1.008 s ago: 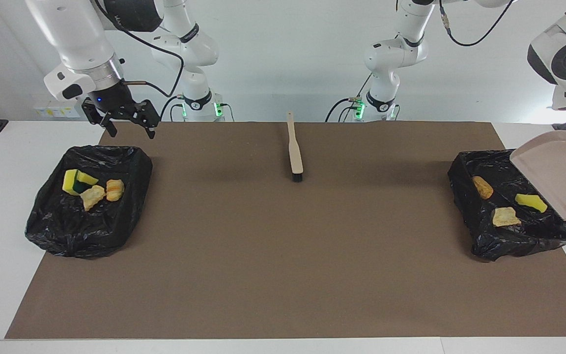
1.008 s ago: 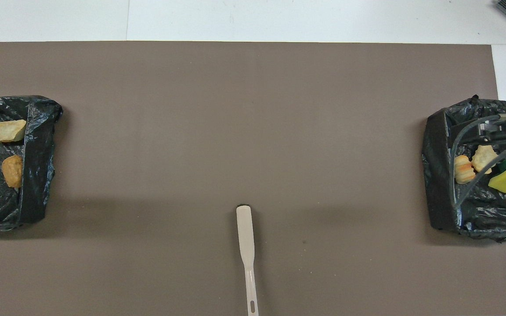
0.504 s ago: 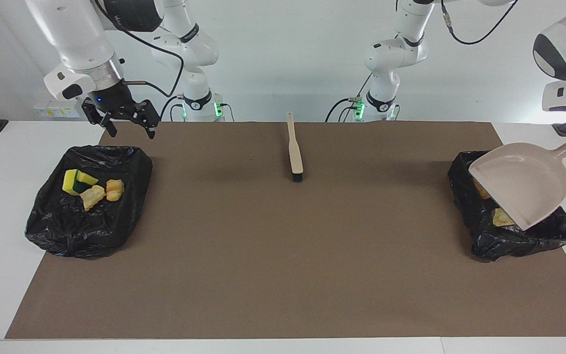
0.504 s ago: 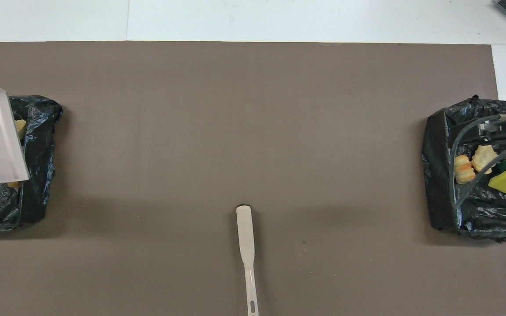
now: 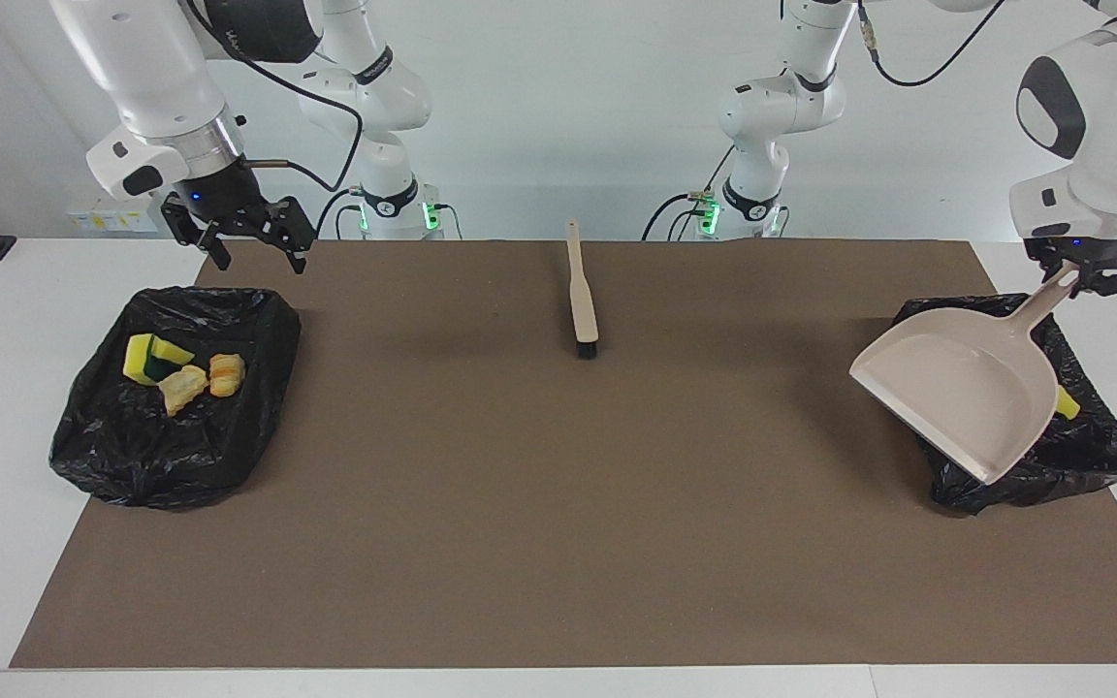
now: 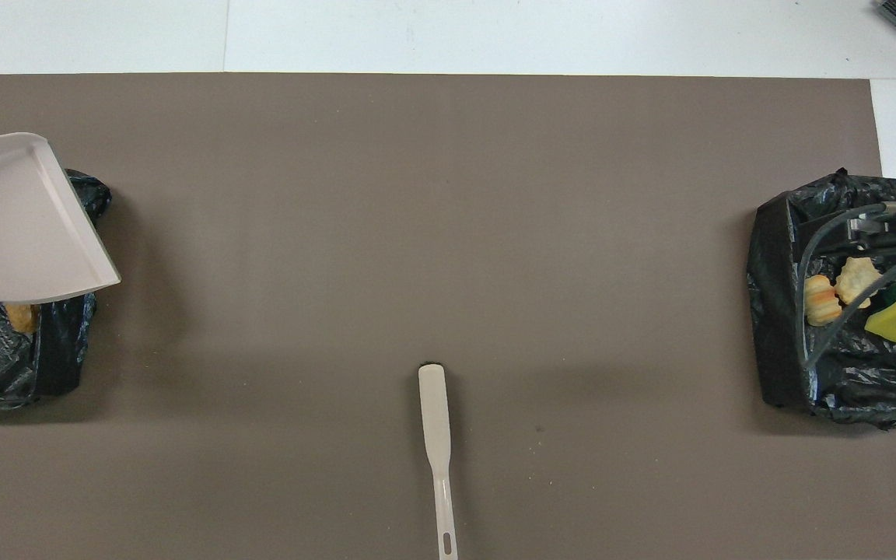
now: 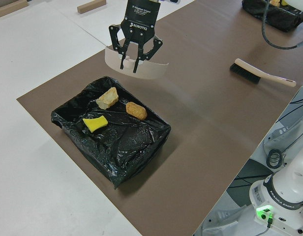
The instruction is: Sweep and dump trash in bin
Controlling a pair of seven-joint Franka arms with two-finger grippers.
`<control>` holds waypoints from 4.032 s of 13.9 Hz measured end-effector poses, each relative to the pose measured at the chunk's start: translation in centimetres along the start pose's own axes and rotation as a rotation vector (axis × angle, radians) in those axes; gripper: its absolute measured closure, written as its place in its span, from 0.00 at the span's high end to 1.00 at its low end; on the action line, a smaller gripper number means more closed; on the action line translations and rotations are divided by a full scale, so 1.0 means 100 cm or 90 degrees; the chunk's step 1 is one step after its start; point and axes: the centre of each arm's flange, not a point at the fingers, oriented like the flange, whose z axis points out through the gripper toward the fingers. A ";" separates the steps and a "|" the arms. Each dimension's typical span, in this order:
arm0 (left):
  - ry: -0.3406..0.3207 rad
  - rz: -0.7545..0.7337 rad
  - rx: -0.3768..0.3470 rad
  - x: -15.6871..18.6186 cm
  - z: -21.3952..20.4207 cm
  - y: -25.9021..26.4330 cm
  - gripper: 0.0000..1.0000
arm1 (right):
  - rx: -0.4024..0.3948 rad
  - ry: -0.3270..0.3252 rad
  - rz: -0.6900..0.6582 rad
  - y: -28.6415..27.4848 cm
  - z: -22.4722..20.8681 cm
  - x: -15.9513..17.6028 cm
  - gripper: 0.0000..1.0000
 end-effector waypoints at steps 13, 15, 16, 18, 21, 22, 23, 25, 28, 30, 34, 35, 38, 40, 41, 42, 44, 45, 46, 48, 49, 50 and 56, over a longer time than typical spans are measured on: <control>0.178 -0.318 -0.135 0.216 -0.043 0.144 0.32 | 0.000 0.000 0.000 0.000 0.000 0.000 1.00; 0.182 -0.344 -0.137 0.258 -0.039 0.173 0.32 | 0.000 0.000 0.000 0.000 0.000 0.000 1.00; 0.184 -0.349 -0.138 0.276 -0.034 0.184 0.32 | 0.000 0.000 0.000 0.000 0.000 0.000 1.00; 0.179 -0.345 -0.140 0.301 -0.027 0.202 0.32 | 0.000 0.000 0.000 0.000 0.000 0.000 1.00; 0.169 -0.374 -0.154 0.322 -0.022 0.223 0.32 | 0.000 0.000 0.000 0.000 0.000 0.000 1.00; 0.170 -0.390 -0.166 0.329 -0.021 0.230 0.32 | 0.000 0.000 0.000 0.000 0.000 0.000 1.00; 0.173 -0.403 -0.178 0.337 -0.021 0.238 0.32 | 0.000 0.000 0.000 0.000 0.000 0.000 1.00; 0.180 -0.425 -0.200 0.351 -0.022 0.252 0.32 | 0.000 0.000 0.000 0.000 0.000 0.000 1.00; 0.189 -0.459 -0.215 0.369 -0.021 0.269 0.32 | 0.000 0.000 0.000 0.000 0.000 0.000 1.00; 0.189 -0.474 -0.219 0.380 -0.020 0.283 0.32 | 0.000 0.000 0.000 0.000 0.000 0.000 1.00; 0.183 -0.494 -0.224 0.404 -0.017 0.316 0.32 | 0.000 0.000 0.000 0.000 0.000 0.000 1.00; 0.183 -0.496 -0.225 0.409 -0.016 0.319 0.32 | 0.000 0.000 0.000 0.000 0.000 0.000 1.00; 0.184 -0.513 -0.229 0.417 -0.014 0.327 0.32 | 0.000 0.000 0.000 0.000 0.000 0.000 1.00; 0.181 -0.539 -0.234 0.422 -0.013 0.334 0.32 | 0.000 0.000 0.000 0.000 0.000 0.000 1.00; 0.184 -0.544 -0.235 0.427 -0.013 0.342 0.32 | 0.000 0.000 0.000 0.000 0.000 0.000 1.00; 0.187 -0.545 -0.236 0.431 -0.013 0.351 0.32 | 0.000 0.000 0.000 0.000 0.000 0.000 1.00; 0.187 -0.545 -0.236 0.435 -0.012 0.360 0.32 | 0.000 0.000 0.000 0.000 0.000 0.000 1.00; 0.189 -0.547 -0.236 0.435 -0.013 0.358 0.32 | 0.000 0.000 0.000 0.000 0.000 0.000 1.00; 0.192 -0.551 -0.236 0.435 -0.013 0.354 0.32 | 0.000 0.000 0.000 0.000 0.000 0.000 1.00; 0.198 -0.555 -0.235 0.433 -0.013 0.344 0.38 | 0.000 0.000 0.000 0.000 0.000 0.000 1.00; 0.200 -0.552 -0.233 0.432 -0.013 0.341 0.50 | 0.000 0.000 0.000 0.000 0.000 0.000 1.00; 0.202 -0.550 -0.232 0.431 -0.013 0.338 0.59 | 0.000 0.000 0.000 0.000 0.000 0.000 1.00; 0.214 -0.569 -0.230 0.407 -0.011 0.278 1.00 | 0.000 0.000 0.000 0.000 0.000 0.000 1.00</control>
